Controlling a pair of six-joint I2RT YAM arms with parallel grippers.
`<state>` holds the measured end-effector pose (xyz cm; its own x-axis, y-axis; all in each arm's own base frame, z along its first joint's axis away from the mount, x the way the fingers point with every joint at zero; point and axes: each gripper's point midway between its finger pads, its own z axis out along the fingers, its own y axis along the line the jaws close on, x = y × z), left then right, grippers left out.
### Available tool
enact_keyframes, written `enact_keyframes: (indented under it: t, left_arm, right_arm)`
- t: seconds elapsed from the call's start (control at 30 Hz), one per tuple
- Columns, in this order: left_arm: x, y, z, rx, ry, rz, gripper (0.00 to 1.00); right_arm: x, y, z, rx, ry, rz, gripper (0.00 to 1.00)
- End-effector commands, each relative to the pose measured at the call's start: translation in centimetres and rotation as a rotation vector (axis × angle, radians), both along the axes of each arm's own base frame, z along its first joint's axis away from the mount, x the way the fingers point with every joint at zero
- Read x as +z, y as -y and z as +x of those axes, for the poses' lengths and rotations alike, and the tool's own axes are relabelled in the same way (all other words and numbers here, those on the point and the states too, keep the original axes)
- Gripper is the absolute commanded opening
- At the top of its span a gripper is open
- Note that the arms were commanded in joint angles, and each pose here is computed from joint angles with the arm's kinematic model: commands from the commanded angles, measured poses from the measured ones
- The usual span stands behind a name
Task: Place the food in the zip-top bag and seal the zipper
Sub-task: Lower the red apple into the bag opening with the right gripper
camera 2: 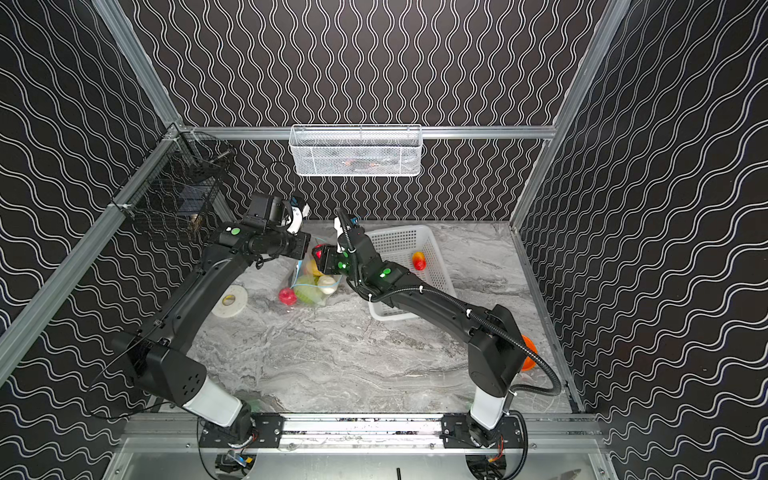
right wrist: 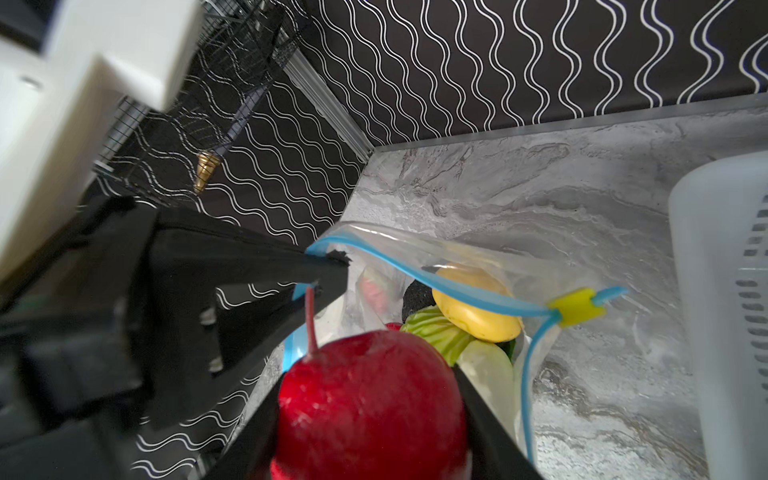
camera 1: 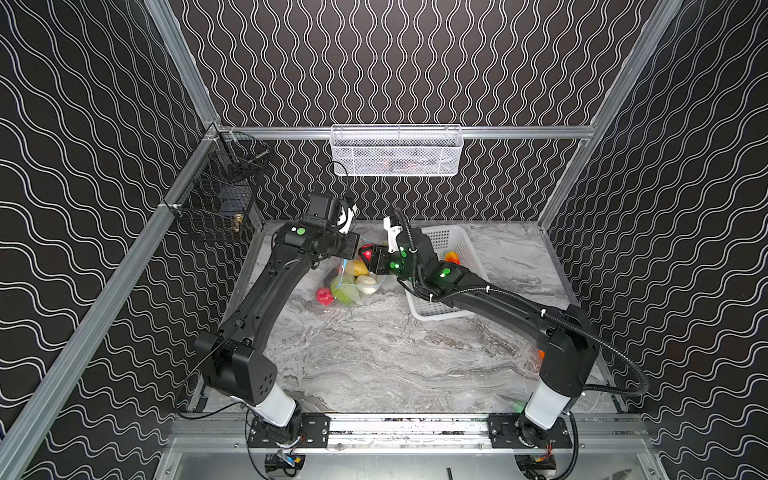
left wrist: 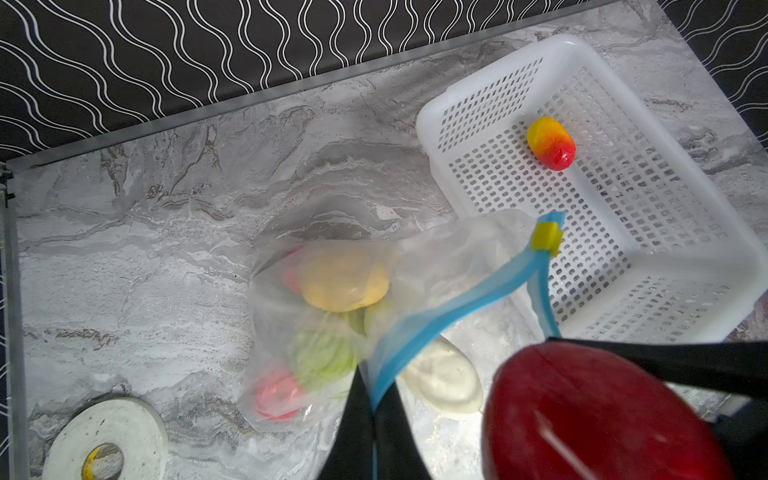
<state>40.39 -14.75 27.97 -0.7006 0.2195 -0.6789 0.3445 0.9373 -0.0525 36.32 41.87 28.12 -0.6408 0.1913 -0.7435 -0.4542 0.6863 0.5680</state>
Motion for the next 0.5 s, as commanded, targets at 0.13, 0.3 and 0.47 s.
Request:
enact_keyframes:
  t: [0.13,0.3,0.47]
  left_arm:
    - [0.5,0.1,0.3,0.006,0.018,-0.014,0.00]
    - [0.4,0.1,0.4,0.006,0.018,-0.015,0.00]
    - [0.4,0.2,0.4,0.004,0.014,-0.019,0.00]
  right_arm:
    - [-1.5,-0.4,0.6,-0.015,-0.010,-0.047,0.46]
    - [-2.7,-0.5,0.9,-0.026,-0.031,-0.078,0.50]
    - [-3.5,-0.8,1.2,-0.033,-0.051,-0.094,0.54]
